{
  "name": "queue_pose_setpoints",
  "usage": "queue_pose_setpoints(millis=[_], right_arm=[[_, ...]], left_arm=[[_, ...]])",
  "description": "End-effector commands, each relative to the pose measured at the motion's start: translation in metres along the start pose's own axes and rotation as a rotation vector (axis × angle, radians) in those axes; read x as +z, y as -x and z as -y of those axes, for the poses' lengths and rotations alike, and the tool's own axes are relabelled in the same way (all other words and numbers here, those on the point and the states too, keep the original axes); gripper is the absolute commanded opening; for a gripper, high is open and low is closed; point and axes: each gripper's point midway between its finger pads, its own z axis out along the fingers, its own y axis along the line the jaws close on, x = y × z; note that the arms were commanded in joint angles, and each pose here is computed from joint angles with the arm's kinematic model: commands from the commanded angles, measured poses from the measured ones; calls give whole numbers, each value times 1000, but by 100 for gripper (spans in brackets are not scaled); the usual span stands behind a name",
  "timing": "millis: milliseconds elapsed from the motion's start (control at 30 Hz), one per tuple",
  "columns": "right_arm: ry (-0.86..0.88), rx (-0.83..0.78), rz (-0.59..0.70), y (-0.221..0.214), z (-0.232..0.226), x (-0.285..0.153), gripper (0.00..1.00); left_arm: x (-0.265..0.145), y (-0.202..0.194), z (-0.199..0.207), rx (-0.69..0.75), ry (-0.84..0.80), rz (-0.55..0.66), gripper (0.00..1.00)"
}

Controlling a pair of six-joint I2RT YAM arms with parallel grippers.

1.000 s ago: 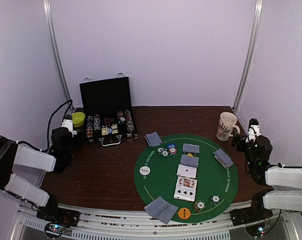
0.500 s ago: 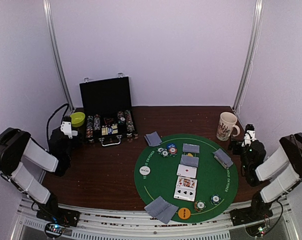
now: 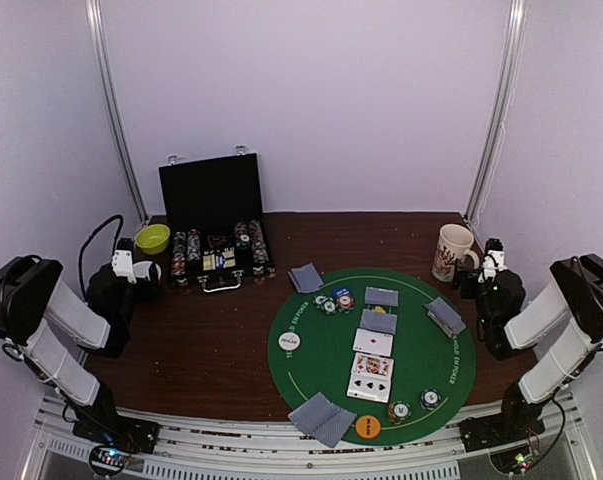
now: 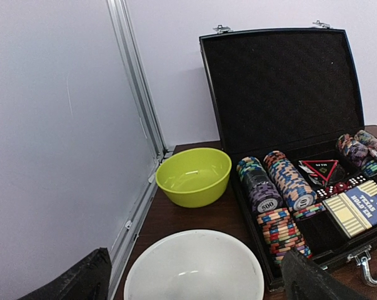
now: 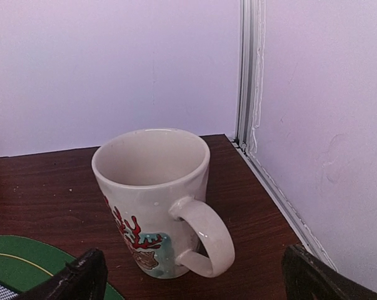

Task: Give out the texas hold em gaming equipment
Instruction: Reset both arms

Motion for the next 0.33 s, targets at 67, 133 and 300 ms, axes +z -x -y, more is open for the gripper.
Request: queue_pose_setpoints(millis=[67,133,300], right_arm=[[-37,11,0,1,7,2,100],[-37,10,2,1,7,2,100],[-36,10,0,1,7,2,100]], left_arm=[[3,20,0,-33,-8,76,98],[3,20,0,-32,-8,76,98],[3,20,1,-32,-9,75,98]])
